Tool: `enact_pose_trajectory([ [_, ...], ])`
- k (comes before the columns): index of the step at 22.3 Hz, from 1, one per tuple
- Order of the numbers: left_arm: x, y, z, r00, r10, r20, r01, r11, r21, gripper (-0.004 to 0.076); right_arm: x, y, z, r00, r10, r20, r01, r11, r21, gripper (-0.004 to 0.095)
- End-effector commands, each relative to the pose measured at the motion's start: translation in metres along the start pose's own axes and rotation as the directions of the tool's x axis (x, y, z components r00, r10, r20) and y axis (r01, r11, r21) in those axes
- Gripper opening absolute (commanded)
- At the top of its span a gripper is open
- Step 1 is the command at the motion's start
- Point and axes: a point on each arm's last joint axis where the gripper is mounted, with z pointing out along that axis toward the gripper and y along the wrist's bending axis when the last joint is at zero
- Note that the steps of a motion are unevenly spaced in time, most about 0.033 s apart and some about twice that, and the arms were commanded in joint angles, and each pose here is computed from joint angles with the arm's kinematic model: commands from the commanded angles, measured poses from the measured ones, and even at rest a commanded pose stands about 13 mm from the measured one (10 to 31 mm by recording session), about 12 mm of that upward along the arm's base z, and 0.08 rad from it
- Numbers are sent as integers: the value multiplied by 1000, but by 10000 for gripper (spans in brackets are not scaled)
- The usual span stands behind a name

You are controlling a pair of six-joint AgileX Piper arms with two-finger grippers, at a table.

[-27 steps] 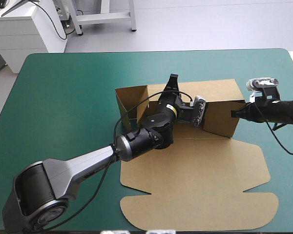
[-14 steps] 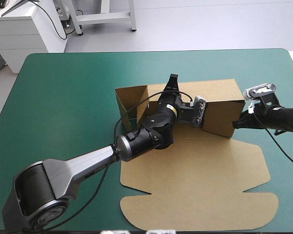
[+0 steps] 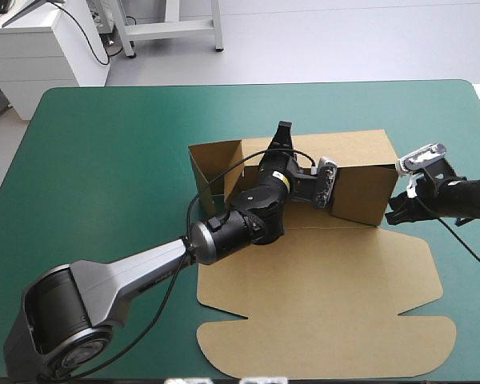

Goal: Fold the box

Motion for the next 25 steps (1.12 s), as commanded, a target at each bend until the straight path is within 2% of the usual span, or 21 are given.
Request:
enact_pose_trajectory([
  [1,-9,-1,-10,996,-66,64,64,997,33,-8,-11,4,-16,998,-27,62,27,1000,3,381],
  [8,-9,-1,-10,996,-66,64,64,997,33,-8,-15,0,-15,994,-38,99,34,999,39,379],
  [11,-10,-1,-10,996,-67,64,65,997,34,-8,-23,3,-7,980,-21,198,30,999,-42,379],
  [14,-10,-1,-10,996,-67,66,65,997,34,-8,-26,2,0,972,6,237,10,998,-69,375],
  [16,-10,-1,-10,996,-67,66,65,997,34,-8,-28,0,3,966,42,255,-23,997,-78,316],
  [18,-11,0,-10,995,-66,75,64,998,30,-8,-28,1,5,966,60,253,-34,994,-107,44],
  [19,-11,0,-10,995,-66,78,64,998,29,-8,-28,2,5,966,60,251,-32,993,-115,-14],
  [25,-11,0,-10,994,-66,83,64,998,28,-8,-35,11,10,963,87,254,-60,992,-114,2],
])
